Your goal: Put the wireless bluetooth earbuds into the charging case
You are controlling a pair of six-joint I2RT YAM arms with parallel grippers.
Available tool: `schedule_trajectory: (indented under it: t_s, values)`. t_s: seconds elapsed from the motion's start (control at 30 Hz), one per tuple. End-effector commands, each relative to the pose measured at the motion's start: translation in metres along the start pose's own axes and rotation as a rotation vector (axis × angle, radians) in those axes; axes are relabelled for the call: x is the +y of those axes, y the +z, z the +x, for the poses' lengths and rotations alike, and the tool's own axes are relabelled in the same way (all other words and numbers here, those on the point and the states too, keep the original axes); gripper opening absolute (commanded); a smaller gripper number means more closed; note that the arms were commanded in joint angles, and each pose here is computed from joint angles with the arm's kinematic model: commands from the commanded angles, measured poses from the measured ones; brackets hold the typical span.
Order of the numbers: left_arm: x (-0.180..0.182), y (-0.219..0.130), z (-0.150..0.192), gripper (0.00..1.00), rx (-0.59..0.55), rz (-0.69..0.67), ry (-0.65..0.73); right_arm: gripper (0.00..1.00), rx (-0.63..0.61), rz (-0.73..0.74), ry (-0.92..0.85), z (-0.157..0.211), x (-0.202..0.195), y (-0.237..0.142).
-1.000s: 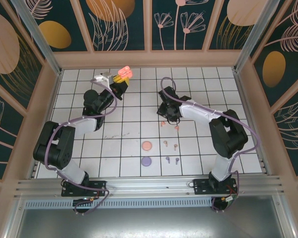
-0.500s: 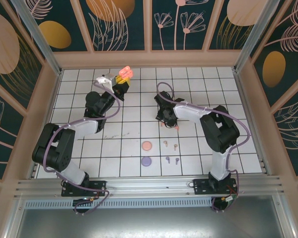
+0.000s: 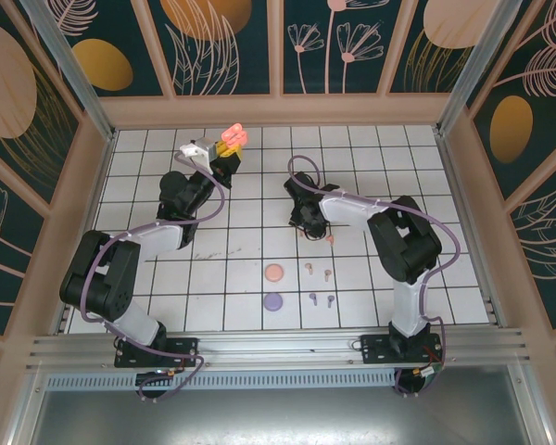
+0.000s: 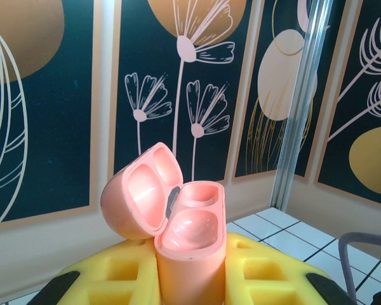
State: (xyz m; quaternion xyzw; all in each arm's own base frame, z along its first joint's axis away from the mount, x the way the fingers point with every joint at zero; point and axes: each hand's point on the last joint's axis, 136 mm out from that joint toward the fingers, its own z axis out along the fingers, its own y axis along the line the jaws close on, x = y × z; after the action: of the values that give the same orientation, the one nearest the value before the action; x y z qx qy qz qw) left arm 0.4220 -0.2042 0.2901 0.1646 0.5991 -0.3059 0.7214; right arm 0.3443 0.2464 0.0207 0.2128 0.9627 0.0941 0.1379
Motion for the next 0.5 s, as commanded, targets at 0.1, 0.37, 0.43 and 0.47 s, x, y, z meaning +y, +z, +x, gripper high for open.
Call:
schedule_trajectory:
  t_s: [0.1,0.37,0.43,0.47]
  values:
    - [-0.0020,-0.0029,-0.0119,0.00,-0.042,-0.002,0.028,0.43,0.007,0.050,-0.015,0.0113,-0.0038,0.0026]
    - [-0.0033,-0.0029,-0.0100,0.00,-0.038,0.006,0.024,0.43,-0.001,0.071,-0.027,0.0165,-0.0082,0.0012]
    - [-0.0035,-0.0025,-0.0099,0.00,-0.038,0.007,0.023,0.43,-0.003,0.078,-0.029,0.0171,-0.0093,0.0017]
    - [-0.0031,-0.0027,-0.0097,0.00,-0.037,0.007,0.021,0.43,-0.003,0.080,-0.030,0.0175,-0.0095,0.0024]
